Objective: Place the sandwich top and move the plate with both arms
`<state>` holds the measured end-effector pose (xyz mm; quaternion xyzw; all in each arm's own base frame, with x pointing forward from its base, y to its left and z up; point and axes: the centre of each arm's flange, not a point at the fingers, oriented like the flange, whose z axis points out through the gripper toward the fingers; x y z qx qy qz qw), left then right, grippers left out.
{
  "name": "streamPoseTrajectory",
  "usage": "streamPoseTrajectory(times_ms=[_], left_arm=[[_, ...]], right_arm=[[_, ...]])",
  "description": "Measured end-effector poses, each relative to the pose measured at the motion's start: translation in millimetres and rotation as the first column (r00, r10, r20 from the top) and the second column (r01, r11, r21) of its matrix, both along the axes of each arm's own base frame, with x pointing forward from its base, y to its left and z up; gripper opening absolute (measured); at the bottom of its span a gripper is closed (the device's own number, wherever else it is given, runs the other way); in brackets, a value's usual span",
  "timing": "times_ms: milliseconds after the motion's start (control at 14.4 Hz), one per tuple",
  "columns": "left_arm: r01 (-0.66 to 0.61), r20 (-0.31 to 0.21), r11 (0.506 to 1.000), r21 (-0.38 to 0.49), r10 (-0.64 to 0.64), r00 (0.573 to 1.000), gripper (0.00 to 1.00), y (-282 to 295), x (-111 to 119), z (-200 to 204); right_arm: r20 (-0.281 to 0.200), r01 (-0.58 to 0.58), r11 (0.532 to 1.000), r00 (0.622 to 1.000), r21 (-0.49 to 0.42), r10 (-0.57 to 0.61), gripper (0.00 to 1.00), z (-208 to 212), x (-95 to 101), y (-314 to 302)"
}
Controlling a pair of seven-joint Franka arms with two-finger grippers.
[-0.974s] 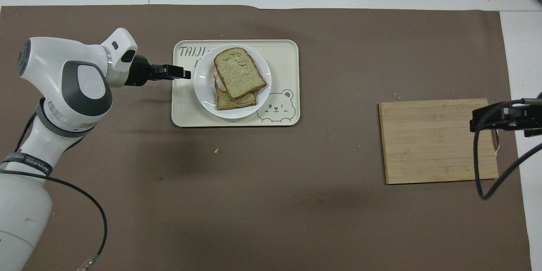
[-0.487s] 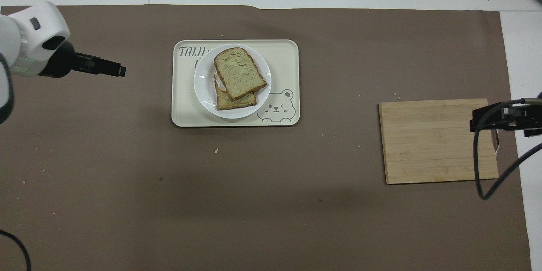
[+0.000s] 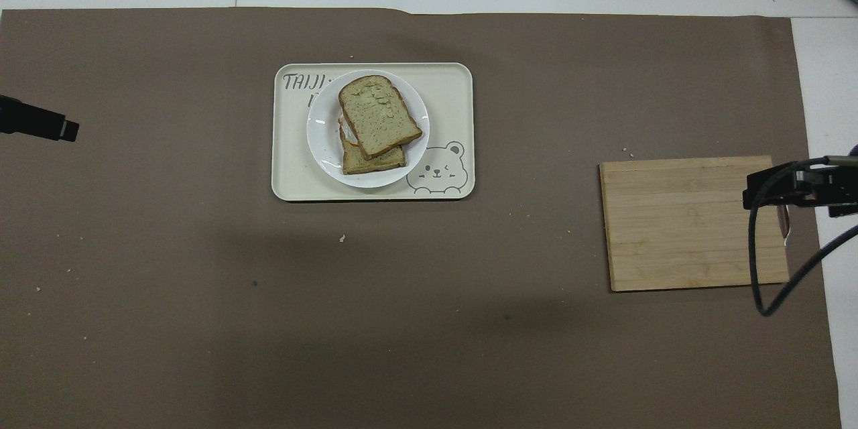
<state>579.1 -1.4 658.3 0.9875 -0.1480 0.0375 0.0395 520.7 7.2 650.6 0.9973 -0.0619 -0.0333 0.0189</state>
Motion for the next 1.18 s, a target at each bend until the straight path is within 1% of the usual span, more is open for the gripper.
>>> streamPoseTrajectory(times_ms=[139,278,626,766,1183], left_arm=[[0.004,-0.014,1.000,0.000,-0.004,1.000,1.00,2,-16,16],[0.004,-0.028,1.000,-0.001,-0.004,1.000,1.00,3,-26,23],[-0.012,-0.042,1.000,0.026,0.013,0.999,1.00,2,-54,48],[-0.012,-0.058,0.999,0.032,0.014,0.998,1.00,2,-58,49],[-0.016,-0.096,0.998,0.053,0.021,0.995,1.00,3,-61,43]], right_arm=[[-0.001,0.001,1.000,1.000,0.000,-0.001,1.00,0,0.0,0],[0.000,0.001,1.000,1.000,0.000,-0.001,1.00,0,0.1,0],[0.004,0.000,1.000,1.000,0.000,0.000,1.00,0,0.6,0],[0.004,0.000,1.000,1.000,0.000,0.000,1.00,0,0.7,0],[0.004,0.000,1.000,1.000,0.000,0.000,1.00,0,0.7,0]])
